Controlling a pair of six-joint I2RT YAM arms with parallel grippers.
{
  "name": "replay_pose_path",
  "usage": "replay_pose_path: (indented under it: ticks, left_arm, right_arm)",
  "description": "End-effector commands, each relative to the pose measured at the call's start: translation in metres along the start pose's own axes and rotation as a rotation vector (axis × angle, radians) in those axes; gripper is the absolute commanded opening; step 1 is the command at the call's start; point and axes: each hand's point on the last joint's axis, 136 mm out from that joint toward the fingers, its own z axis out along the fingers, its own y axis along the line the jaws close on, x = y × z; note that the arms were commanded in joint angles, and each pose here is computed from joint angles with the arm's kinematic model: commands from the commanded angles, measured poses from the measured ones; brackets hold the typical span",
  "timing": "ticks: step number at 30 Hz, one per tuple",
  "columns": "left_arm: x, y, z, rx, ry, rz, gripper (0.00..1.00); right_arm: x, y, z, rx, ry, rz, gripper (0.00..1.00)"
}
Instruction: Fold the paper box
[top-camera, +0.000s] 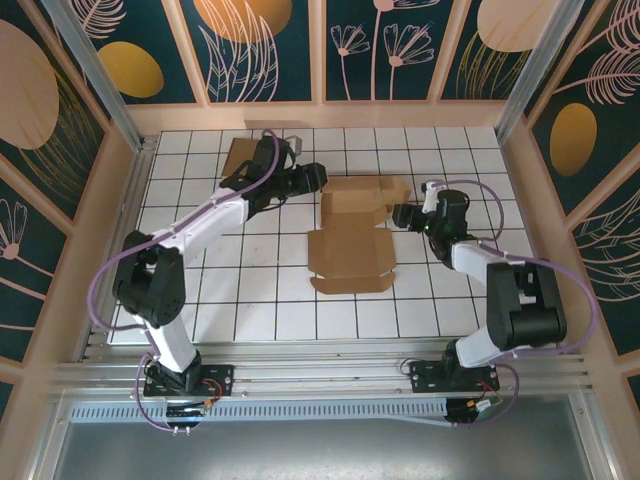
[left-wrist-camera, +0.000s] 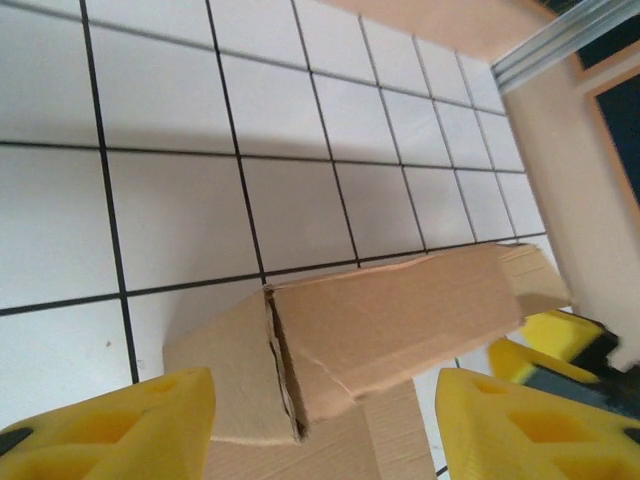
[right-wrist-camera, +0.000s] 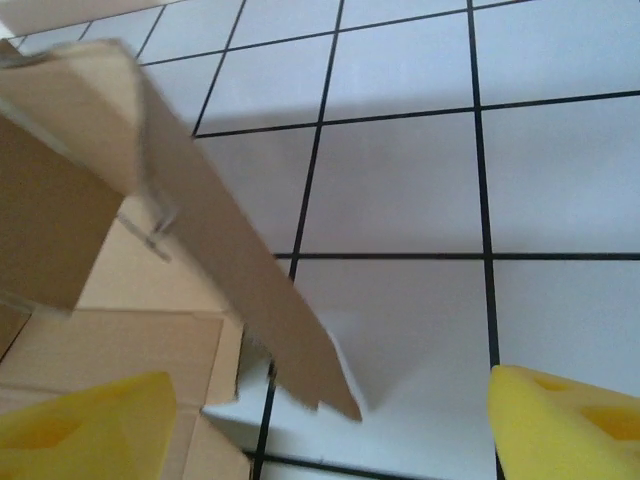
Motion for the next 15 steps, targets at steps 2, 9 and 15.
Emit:
replay_pose_path:
  ticks: [2,9,15]
  left_arm:
    - [0.014,-0.022,-0.039,-0.027,-0.047,0.087,0.58]
    - [0.098,-0.064,-0.032,0.032,0.004,0.087,0.35]
    - [0.161,-0.088,0.036,0.113,0.108,0.031,0.02]
  right_arm:
    - [-0.023,-0.005,0.023,0.016,-0.001,-0.02,0.67]
    - [-0.02,0.007,0.026,-0.013,0.012,0.017,0.25]
    - [-0.018,0.022,0.013,-0.009,-0.005,-0.012,0.15]
